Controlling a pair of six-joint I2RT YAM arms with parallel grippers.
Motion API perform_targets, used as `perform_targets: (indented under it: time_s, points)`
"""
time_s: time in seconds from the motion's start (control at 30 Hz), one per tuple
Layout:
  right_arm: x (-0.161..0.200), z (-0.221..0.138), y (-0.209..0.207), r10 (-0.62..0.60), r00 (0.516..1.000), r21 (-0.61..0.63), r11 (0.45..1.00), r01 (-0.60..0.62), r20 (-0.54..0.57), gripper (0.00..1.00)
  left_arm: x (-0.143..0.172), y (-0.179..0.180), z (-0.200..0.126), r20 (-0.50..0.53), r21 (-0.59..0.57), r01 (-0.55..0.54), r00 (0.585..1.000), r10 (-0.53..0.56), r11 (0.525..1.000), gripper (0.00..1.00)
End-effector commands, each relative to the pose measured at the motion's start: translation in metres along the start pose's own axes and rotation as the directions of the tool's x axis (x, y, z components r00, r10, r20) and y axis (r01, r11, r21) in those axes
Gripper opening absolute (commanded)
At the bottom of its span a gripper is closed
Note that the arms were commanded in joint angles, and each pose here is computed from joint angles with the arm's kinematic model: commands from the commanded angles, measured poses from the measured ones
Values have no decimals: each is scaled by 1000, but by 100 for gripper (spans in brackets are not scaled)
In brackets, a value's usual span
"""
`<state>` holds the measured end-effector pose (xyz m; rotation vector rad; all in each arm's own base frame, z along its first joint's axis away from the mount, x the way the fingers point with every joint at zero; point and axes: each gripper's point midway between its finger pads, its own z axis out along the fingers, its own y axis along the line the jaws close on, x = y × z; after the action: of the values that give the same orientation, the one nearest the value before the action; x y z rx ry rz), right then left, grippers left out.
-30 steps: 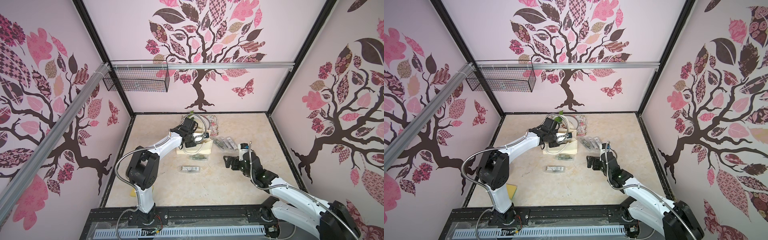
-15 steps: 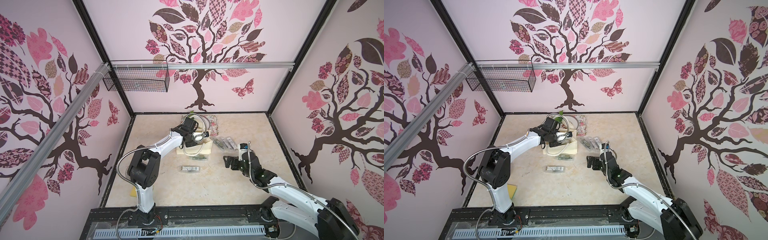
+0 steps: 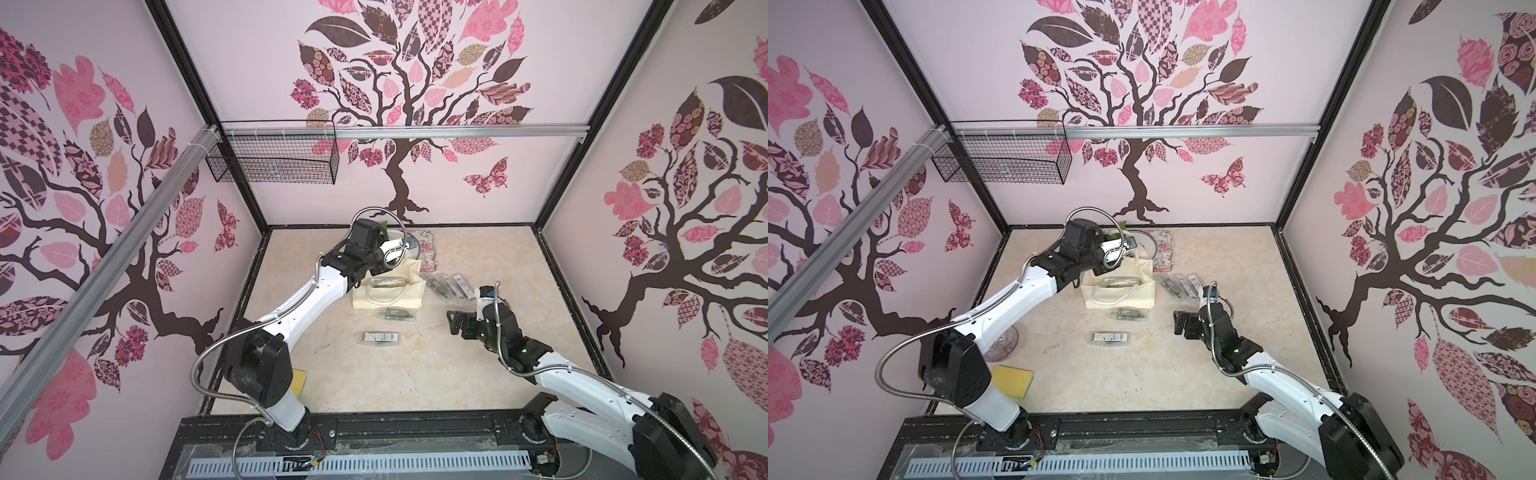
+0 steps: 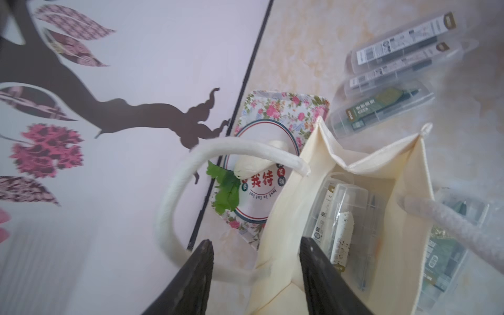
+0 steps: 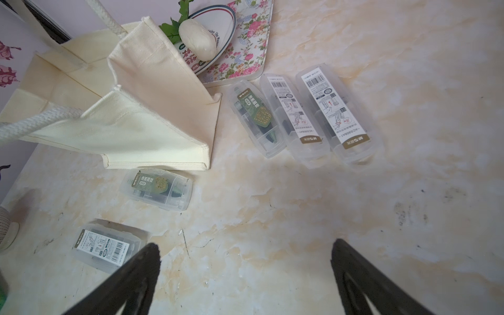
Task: Put the compass set into the canvas bag
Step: Place the compass set in the canvas bag, then pick up the compass set at the center of the board.
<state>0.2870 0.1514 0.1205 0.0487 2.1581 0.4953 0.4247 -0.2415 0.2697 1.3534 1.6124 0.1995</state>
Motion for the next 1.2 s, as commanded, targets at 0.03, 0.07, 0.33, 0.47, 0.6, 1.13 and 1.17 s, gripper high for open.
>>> perform_targets:
  time_s: [0.03,0.07,0.33,0.47,0.6,1.13,1.17]
  points:
    - [-25,-1,10,-34,998,5,999,34,51,100,-10,16,-30,93,-113,123,989,-113,986,63]
    - [-27,0,11,-36,998,7,999,36,53,100,-11,15,-38,118,-123,156,983,-142,980,64]
    - [-61,6,22,-102,991,46,994,98,83,100,1,3,-94,283,-147,494,851,-442,857,96]
    - [-83,17,25,-142,985,97,986,133,94,100,16,-14,-106,314,-126,641,750,-583,757,97]
    - [-89,45,22,-148,988,99,985,145,31,100,34,-25,-112,285,-173,761,646,-708,625,97]
    - [-92,133,-74,-84,978,295,945,139,-191,96,54,-64,-121,167,-82,905,425,-890,417,97]
    - [-90,136,-80,-88,974,308,939,150,-207,95,55,-64,-121,168,-82,904,427,-888,419,97]
